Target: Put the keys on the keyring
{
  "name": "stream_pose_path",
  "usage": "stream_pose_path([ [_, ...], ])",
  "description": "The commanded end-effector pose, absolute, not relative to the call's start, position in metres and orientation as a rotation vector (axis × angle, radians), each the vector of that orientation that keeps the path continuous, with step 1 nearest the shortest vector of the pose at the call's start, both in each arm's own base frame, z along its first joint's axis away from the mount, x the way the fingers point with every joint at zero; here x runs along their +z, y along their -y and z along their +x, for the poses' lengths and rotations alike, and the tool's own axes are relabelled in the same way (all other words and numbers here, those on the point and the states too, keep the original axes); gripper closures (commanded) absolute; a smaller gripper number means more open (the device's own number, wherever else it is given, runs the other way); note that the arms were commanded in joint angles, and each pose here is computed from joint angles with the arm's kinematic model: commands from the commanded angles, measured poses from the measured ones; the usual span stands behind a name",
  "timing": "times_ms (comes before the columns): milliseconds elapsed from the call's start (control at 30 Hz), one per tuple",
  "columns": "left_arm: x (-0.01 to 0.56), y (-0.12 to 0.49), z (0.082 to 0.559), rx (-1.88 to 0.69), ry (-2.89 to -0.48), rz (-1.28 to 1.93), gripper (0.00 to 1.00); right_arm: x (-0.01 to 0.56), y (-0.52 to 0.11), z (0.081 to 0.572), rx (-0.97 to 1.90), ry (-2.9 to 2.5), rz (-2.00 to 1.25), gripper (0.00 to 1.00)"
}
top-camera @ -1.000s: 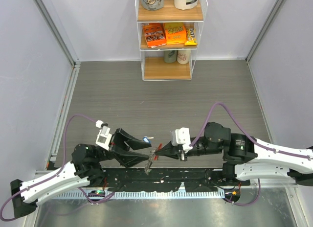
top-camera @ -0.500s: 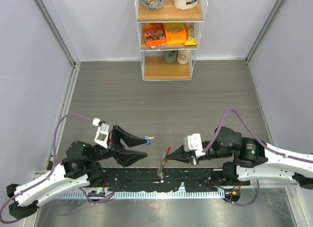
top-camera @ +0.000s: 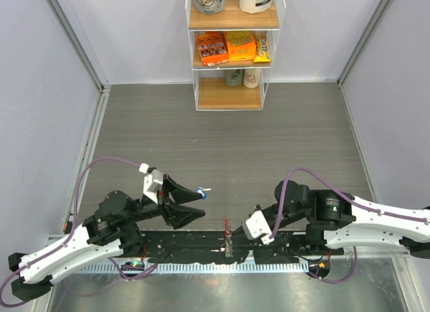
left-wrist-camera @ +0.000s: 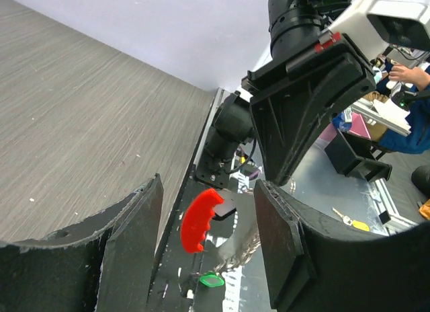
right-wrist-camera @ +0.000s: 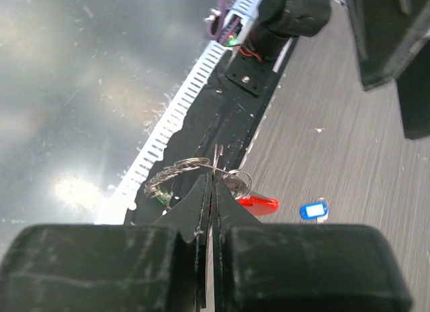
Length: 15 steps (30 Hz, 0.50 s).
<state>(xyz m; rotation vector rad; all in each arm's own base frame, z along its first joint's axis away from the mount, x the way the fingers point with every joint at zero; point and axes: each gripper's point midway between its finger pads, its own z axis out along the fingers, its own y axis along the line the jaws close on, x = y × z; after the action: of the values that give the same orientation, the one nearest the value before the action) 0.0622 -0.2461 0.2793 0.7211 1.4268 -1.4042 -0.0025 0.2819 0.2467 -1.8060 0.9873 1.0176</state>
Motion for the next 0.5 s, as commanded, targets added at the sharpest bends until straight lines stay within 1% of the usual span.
stream_pose_path([
  [0, 0.274, 0.246, 0.06, -1.386, -1.418, 0.759, 0.37, 0.26, -0.275, -0.028, 1.038, -0.591, -1.912, 0.94],
  [267, 0.261, 0.247, 0.058, -1.375, -1.409, 0.8, 0.35, 0.26, -0.267, -0.041, 1.038, -0.421, -2.038, 0.94],
  [467, 0.255, 0.249, 0.058, -1.361, -1.41, 0.823, 0.34, 0.263, -0.271, -0.041, 1.029, -0.396, -2.058, 0.95],
])
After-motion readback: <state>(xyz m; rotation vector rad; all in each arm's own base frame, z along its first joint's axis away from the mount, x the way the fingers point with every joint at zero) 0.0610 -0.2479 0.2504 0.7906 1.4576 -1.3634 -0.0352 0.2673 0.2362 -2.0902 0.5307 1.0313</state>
